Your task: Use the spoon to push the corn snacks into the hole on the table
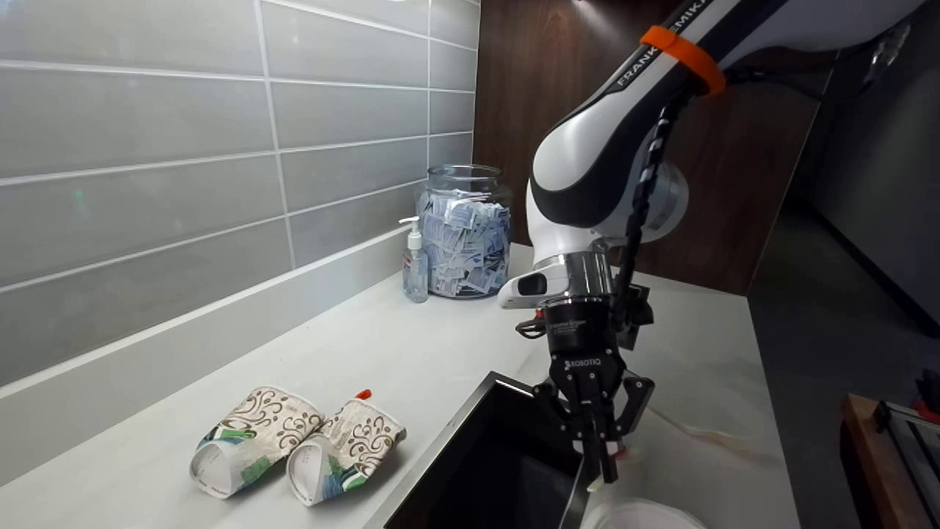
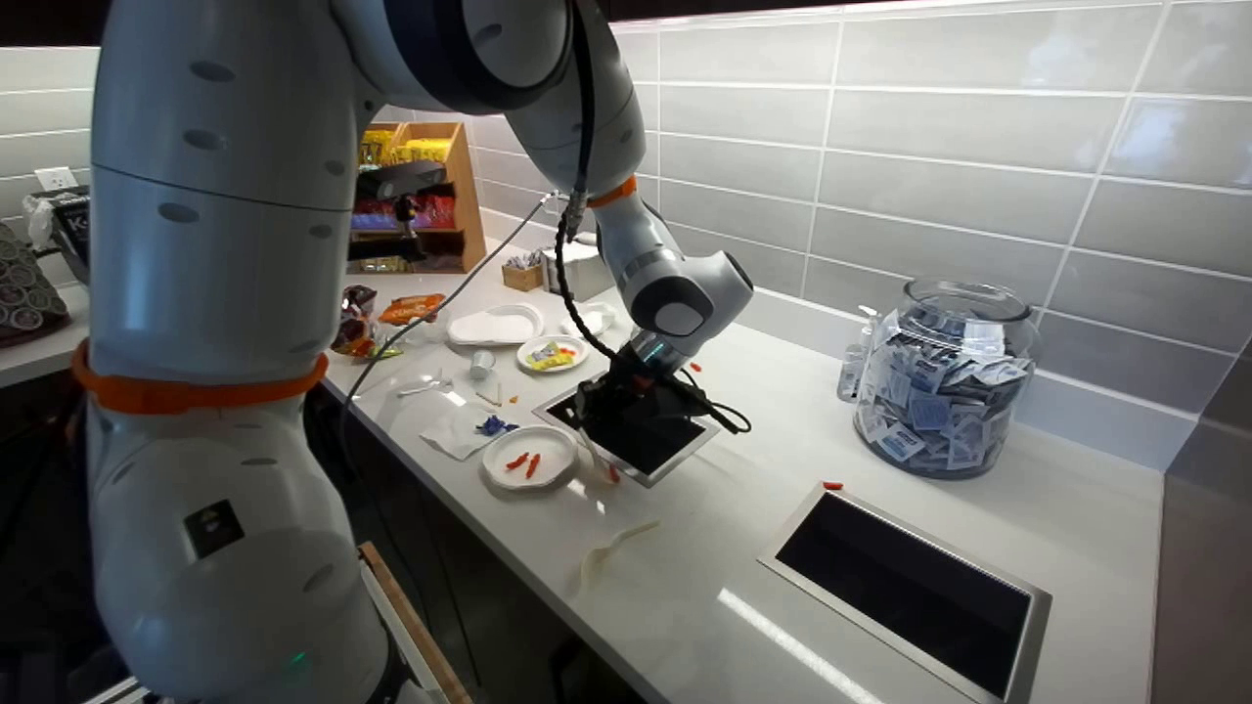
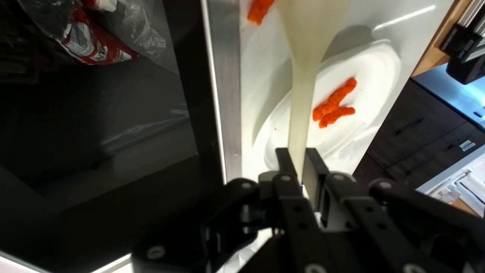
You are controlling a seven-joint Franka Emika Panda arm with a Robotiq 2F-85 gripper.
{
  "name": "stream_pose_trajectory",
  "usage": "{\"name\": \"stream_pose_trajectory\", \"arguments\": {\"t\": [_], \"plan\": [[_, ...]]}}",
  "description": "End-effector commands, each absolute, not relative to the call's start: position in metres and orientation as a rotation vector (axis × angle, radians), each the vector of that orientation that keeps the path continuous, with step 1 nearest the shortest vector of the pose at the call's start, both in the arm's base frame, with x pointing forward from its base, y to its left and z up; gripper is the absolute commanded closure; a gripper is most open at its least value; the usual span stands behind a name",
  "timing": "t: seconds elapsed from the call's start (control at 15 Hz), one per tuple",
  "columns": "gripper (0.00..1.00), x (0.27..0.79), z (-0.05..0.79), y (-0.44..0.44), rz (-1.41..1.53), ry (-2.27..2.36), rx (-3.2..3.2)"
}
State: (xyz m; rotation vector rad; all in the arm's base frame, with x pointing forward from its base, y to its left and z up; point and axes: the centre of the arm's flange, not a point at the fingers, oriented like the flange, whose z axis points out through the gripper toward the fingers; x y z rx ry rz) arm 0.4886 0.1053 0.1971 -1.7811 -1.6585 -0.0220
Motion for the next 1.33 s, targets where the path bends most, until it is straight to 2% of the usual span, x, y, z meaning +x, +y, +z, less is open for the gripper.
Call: {"name": "stream_pose_trajectory", "arguments": {"t": [0.0,1.27], "plan": [[0.97,0.501,0.193,0.107,-0.037,-1.684,-1.784],[0.97,0.524,0.210,0.134,-0.042,-1.738,-1.788]]}}
